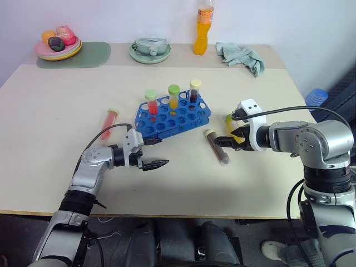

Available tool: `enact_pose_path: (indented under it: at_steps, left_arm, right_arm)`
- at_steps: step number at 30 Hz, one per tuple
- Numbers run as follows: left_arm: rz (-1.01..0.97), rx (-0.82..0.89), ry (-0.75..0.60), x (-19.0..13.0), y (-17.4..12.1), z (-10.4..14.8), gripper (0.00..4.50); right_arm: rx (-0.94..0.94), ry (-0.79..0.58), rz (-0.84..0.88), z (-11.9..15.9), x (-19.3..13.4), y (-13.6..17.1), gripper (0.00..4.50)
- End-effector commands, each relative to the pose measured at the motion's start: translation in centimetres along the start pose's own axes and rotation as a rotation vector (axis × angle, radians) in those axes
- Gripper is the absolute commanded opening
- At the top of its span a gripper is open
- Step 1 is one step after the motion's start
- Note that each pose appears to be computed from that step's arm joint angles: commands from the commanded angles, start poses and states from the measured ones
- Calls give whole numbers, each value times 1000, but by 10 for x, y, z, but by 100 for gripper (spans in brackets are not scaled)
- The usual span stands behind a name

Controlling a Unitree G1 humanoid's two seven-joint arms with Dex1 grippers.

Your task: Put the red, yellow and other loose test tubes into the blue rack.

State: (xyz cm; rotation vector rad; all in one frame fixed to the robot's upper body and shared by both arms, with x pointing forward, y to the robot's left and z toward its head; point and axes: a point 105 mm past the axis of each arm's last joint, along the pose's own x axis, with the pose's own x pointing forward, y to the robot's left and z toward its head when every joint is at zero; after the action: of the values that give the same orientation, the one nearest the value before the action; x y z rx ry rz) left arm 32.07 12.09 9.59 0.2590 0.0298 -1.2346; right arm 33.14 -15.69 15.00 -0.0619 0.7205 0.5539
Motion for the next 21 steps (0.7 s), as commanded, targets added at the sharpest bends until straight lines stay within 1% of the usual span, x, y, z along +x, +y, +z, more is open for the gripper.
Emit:
enact_pose_path:
  at_steps: [1, 9, 16, 21]
  left_arm:
    - [-28, 39, -49, 4, -1, 14, 421]
    - [-126, 15, -96, -2, -15, 29, 421]
    - [-137, -5, -103, 0, -18, 36, 421]
    - [-130, -11, -94, -1, -17, 35, 421]
  right_arm:
    - [6, -26, -31, 12, -1, -4, 450]
    - [39, 1, -43, 15, 13, -8, 450]
    - [40, 12, -32, 16, 17, -5, 450]
    - [38, 17, -23, 18, 24, 2, 450]
